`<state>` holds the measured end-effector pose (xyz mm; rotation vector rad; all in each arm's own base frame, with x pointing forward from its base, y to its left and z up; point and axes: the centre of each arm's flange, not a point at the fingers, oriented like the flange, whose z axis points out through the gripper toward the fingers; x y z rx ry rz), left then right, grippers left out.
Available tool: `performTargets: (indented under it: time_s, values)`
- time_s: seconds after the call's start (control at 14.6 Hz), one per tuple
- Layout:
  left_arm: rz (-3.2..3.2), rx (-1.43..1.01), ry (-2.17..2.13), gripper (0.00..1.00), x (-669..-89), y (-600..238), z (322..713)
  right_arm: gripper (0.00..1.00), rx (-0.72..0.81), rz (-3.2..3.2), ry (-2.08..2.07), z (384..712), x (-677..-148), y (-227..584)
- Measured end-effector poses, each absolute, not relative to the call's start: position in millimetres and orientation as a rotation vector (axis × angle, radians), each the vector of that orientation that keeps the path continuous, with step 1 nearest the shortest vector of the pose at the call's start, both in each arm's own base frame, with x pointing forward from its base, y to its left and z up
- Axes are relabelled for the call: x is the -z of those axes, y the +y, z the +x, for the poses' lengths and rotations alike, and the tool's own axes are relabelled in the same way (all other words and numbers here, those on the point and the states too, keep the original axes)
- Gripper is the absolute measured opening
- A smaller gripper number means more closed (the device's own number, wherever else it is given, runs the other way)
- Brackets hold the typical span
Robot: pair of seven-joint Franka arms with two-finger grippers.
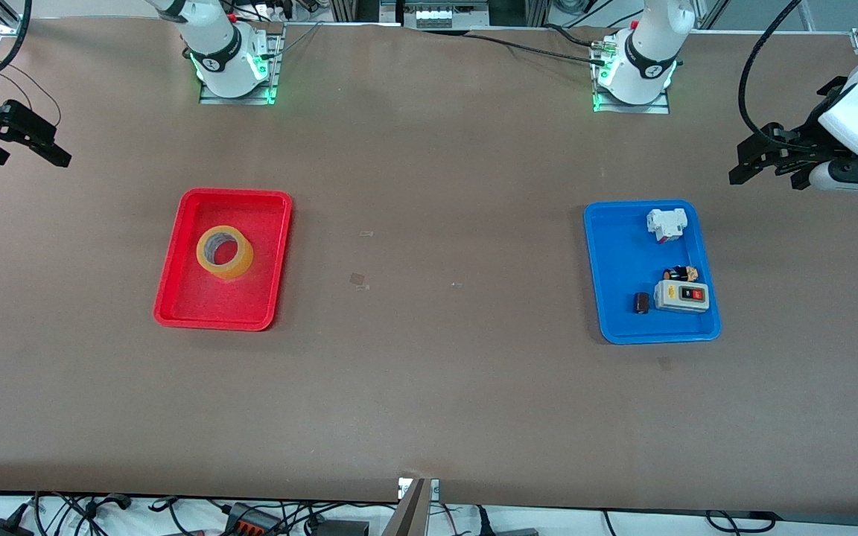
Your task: Place and move tape with both arms
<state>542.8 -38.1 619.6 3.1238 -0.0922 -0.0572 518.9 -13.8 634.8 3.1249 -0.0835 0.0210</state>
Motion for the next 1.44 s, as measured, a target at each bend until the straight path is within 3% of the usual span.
performTargets:
  time_s: [1.44]
  values:
    - [3.124, 0.058, -0.093, 1.00, -619.6, -37.2, 542.8, 0.99, 0.077, 3.089, -0.022, 533.5, -621.8, 9.9]
